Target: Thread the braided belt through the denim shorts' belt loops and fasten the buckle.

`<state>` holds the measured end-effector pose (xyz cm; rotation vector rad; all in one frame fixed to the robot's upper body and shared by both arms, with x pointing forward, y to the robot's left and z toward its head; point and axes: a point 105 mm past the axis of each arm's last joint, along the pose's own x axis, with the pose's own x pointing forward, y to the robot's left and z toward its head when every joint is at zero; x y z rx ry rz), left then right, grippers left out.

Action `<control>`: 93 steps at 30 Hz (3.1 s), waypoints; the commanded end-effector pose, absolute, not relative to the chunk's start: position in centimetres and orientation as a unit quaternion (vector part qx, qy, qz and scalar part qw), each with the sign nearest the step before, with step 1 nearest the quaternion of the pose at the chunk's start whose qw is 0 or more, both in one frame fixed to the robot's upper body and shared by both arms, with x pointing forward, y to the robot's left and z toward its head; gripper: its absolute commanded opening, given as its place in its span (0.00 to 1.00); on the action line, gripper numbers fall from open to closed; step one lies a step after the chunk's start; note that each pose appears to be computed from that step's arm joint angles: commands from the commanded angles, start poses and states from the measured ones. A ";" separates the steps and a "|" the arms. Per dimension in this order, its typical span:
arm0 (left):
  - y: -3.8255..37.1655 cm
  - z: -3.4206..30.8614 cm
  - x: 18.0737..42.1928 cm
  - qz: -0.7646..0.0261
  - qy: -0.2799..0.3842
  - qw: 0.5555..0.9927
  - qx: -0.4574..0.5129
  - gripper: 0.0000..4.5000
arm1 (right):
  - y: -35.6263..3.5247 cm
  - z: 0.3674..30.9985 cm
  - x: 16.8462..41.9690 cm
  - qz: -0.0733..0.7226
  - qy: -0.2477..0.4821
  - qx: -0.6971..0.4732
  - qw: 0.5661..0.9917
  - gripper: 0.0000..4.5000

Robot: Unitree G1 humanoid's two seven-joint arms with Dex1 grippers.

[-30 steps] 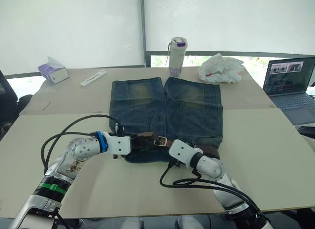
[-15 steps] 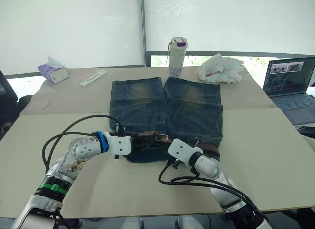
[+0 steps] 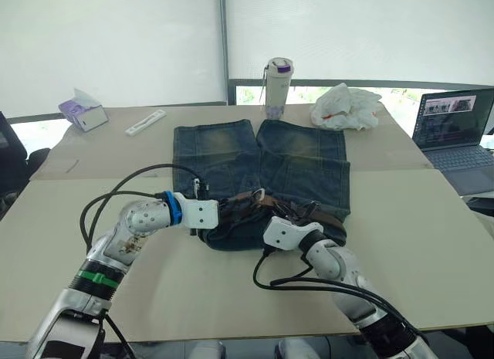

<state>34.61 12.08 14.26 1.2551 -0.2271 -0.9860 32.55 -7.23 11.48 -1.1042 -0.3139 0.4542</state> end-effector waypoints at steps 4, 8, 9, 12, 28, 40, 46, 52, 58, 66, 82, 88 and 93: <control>11.4 16.0 35.4 -0.416 -0.134 0.632 0.640 0.00 | -7.2 14.2 32.7 0.173 -0.215 -0.540 0.795 0.00; 10.8 17.2 35.6 -0.398 -0.159 0.599 0.677 0.00 | -7.2 13.8 32.6 0.177 -0.212 -0.541 0.795 0.00; 10.7 17.3 35.7 -0.396 -0.160 0.596 0.680 0.00 | -7.2 13.8 32.6 0.177 -0.213 -0.541 0.794 0.00; 10.2 17.7 35.8 -0.397 -0.161 0.587 0.687 0.00 | -6.9 14.0 32.6 0.179 -0.220 -0.547 0.788 0.00; 8.0 17.2 35.4 -0.429 -0.180 0.578 0.671 0.00 | -6.2 13.9 32.8 0.180 -0.231 -0.545 0.786 0.00; 4.6 15.7 35.4 -0.428 -0.179 0.698 0.546 0.00 | -5.6 12.9 32.7 0.212 -0.202 -0.470 0.833 0.00; 4.3 13.8 34.6 -0.439 -0.145 0.750 0.472 0.00 | -5.5 11.9 31.6 0.271 -0.147 -0.341 0.888 0.52; 4.0 13.0 34.0 -0.444 -0.140 0.762 0.450 0.00 | -6.7 12.7 29.9 0.329 -0.091 -0.166 0.925 0.98; 4.0 12.8 34.0 -0.435 -0.152 0.770 0.441 0.00 | -10.0 13.3 29.9 0.289 -0.009 0.028 0.957 0.99; 3.8 12.4 34.0 -0.433 -0.159 0.766 0.448 0.00 | -10.8 13.6 31.6 0.197 0.064 0.338 0.918 0.99; 3.9 11.9 33.8 -0.436 -0.156 0.760 0.455 0.00 | -7.8 13.5 31.3 0.220 0.137 0.414 0.873 0.14; 3.9 11.7 33.7 -0.439 -0.154 0.759 0.456 0.00 | -7.6 13.3 30.9 0.223 0.149 0.416 0.869 0.00; 3.8 11.7 33.7 -0.439 -0.154 0.759 0.456 0.00 | -7.7 13.2 30.9 0.224 0.154 0.410 0.871 0.00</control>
